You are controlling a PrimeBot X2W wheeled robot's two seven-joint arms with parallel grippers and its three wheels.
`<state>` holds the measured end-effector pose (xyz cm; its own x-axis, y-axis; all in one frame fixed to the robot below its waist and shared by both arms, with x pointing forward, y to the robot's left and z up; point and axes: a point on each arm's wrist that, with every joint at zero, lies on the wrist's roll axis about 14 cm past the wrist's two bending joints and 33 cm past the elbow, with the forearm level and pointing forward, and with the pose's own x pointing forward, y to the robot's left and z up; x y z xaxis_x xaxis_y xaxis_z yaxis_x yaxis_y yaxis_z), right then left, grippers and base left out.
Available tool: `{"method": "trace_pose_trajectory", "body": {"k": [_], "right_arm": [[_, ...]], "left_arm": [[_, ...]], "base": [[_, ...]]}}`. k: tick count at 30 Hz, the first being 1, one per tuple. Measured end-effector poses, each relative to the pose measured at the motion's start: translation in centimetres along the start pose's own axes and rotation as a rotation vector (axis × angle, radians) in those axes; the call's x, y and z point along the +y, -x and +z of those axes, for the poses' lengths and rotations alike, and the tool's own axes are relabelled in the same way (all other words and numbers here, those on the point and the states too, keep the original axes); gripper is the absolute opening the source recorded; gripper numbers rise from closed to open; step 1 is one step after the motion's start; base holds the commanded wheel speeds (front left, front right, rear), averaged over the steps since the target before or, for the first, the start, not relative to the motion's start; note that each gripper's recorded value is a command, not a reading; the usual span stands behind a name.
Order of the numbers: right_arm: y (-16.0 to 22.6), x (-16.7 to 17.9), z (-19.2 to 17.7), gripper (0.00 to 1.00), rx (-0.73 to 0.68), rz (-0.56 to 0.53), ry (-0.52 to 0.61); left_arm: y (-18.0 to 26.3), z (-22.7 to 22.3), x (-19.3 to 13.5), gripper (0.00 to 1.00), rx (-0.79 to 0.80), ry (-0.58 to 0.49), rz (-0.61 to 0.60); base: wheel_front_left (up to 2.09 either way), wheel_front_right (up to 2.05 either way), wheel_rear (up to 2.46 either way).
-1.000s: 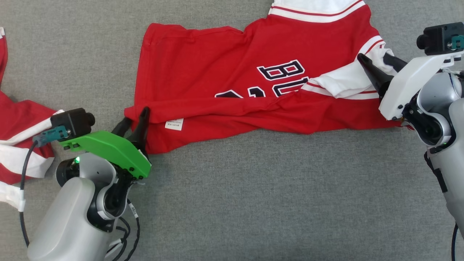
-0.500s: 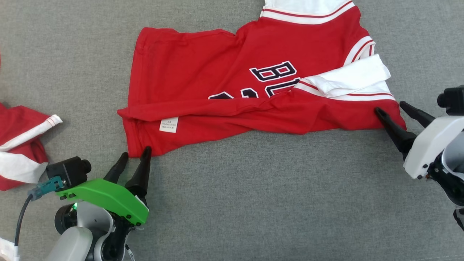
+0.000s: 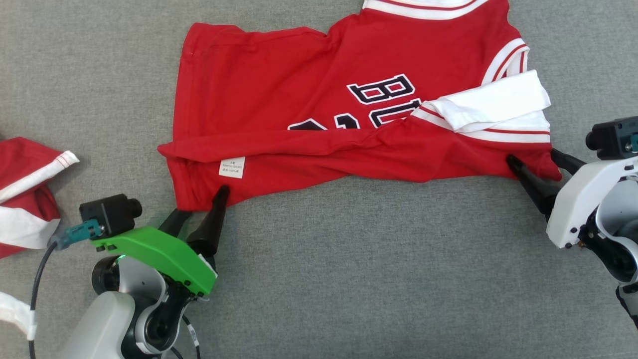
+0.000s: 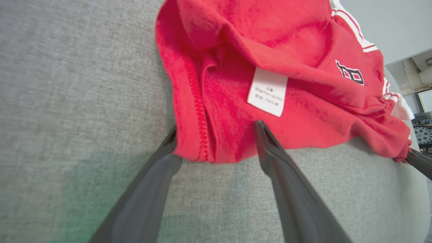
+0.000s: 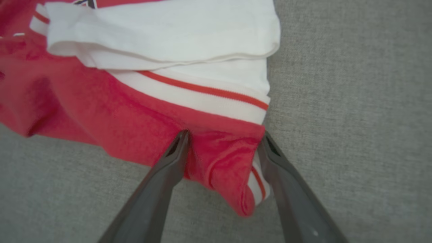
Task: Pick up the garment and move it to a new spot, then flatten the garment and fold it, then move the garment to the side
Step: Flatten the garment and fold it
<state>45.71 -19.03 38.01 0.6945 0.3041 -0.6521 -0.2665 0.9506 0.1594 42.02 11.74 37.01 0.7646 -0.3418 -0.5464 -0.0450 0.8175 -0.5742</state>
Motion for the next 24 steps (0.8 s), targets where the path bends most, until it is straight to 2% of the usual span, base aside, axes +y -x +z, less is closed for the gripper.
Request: {"method": "trace_pose_trajectory", "body": {"k": [1,2,3,4,5,6,7,8,17,21,24], "right_arm": [[-0.2,0.1,-0.1,1.0,0.009,0.003,0.001],[-0.4,0.1,-0.1,1.0,0.016,0.006,0.003],[-0.5,0.2,0.0,1.0,0.017,0.008,0.005],[-0.7,0.2,-0.1,0.76,0.025,0.009,0.005],[-0.8,0.2,-0.2,0.44,0.035,0.012,0.007],[-0.9,0.1,-0.2,0.4,0.04,0.012,0.012],[-0.9,0.2,-0.2,0.03,0.043,0.015,0.013],[-1.0,0.3,-0.4,0.0,0.051,0.023,0.014],[-0.1,0.6,-0.1,0.0,0.043,0.066,0.031],[1.3,-0.1,0.2,0.0,0.024,0.062,0.035],[2.9,-0.2,0.2,0.0,0.026,0.071,0.064]], "left_arm": [[-0.1,-0.1,-0.1,0.44,0.006,-0.001,-0.007],[-0.2,-0.2,-0.2,0.2,0.014,-0.004,-0.014],[-0.4,-0.2,-0.3,0.02,0.015,-0.004,-0.02],[-0.4,-0.3,-0.4,0.0,0.018,-0.004,-0.025],[-0.6,-0.3,-0.6,0.0,0.023,-0.007,-0.036],[-0.6,-0.4,-0.6,0.0,0.029,-0.001,-0.041],[-0.7,-0.7,-0.7,0.0,0.036,0.003,-0.044],[-0.7,-0.9,-0.7,0.0,0.044,0.004,-0.047],[0.3,-0.3,-0.4,0.0,0.018,-0.008,-0.063],[1.8,0.4,-0.3,0.0,-0.019,-0.013,-0.069],[3.1,0.3,-0.4,0.0,-0.031,0.021,-0.075]], "base": [[0.0,0.0,0.0],[0.0,0.0,0.0],[0.0,0.0,0.0],[0.0,0.0,0.0],[0.0,0.0,0.0],[0.0,0.0,0.0],[0.0,0.0,0.0],[0.0,0.0,0.0],[0.0,0.0,0.0],[0.0,0.0,0.0],[0.0,0.0,0.0]]}}
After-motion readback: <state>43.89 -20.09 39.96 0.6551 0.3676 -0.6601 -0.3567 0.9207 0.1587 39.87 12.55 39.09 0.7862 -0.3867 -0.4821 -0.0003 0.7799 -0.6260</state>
